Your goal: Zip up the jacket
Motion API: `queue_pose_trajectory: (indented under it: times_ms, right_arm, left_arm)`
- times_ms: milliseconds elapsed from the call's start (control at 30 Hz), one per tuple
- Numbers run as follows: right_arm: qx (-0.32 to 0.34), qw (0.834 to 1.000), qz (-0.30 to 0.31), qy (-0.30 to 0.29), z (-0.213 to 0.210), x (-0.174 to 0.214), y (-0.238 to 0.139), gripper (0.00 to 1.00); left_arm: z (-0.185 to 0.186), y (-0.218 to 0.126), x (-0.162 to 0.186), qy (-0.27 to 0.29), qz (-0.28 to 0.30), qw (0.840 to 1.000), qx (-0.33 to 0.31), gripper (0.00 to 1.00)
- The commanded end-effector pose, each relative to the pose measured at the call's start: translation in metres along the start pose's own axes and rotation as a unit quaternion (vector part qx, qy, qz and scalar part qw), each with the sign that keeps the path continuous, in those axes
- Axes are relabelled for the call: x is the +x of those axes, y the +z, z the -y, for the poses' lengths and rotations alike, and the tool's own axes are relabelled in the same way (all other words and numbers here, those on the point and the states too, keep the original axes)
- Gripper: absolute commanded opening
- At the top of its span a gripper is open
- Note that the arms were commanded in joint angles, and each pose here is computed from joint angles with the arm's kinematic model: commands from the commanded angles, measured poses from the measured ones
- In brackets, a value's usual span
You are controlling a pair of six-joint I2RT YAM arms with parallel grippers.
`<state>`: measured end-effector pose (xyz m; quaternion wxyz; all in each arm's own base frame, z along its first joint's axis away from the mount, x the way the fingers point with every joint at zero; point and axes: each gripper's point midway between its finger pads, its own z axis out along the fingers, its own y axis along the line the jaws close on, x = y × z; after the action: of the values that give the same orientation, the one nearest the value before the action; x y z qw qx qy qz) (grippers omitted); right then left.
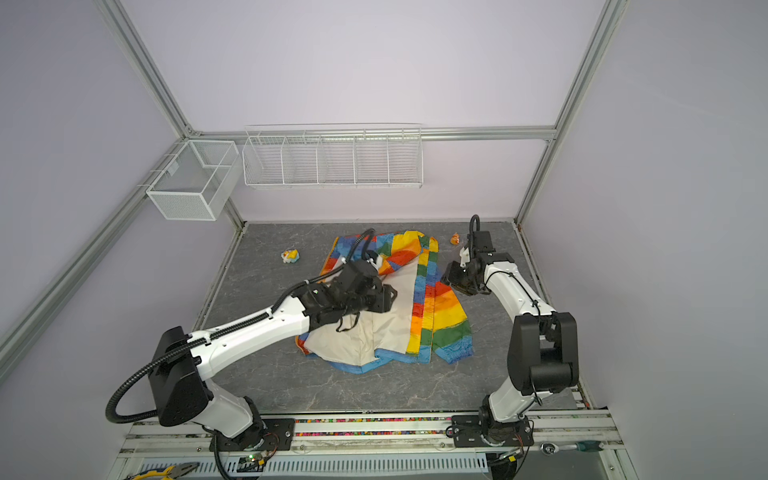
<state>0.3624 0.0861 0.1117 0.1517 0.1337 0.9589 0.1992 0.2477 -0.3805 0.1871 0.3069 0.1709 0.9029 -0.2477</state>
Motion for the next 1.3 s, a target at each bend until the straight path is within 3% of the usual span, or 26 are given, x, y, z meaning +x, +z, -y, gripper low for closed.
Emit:
queue_pose_trajectory:
  times_ms: [0, 133, 333, 567, 833, 933, 1267]
  right_arm:
    - [0.013, 1.0, -0.008, -0.011, 0.015, 0.019, 0.005, 0.53]
    - [0.009, 1.0, -0.016, 0.014, 0.029, 0.029, 0.012, 0.52]
    - [-0.018, 0.997, -0.01, 0.07, 0.048, 0.028, 0.004, 0.62]
    - [-0.036, 0.994, 0.013, 0.105, 0.064, 0.025, -0.015, 0.7]
    - [-0.052, 0.992, 0.032, 0.111, 0.064, 0.02, -0.035, 0.73]
    - [-0.055, 0.991, 0.036, 0.113, 0.064, 0.02, -0.038, 0.73]
    - [-0.067, 0.991, 0.039, 0.113, 0.059, 0.019, -0.041, 0.67]
  left_arm:
    - [0.021, 0.023, 0.056, 0.045, -0.067, 0.996, -0.022, 0.61]
    - [0.054, 0.048, 0.097, 0.079, -0.137, 0.987, -0.02, 0.62]
    - [0.083, 0.077, 0.137, 0.122, -0.196, 0.973, -0.029, 0.62]
    - [0.075, 0.09, 0.147, 0.143, -0.216, 0.963, -0.075, 0.64]
    - [0.059, 0.107, 0.165, 0.153, -0.243, 0.95, -0.119, 0.62]
    - [0.052, 0.11, 0.165, 0.156, -0.245, 0.947, -0.138, 0.54]
    - [0.067, 0.095, 0.133, 0.147, -0.213, 0.959, -0.115, 0.02]
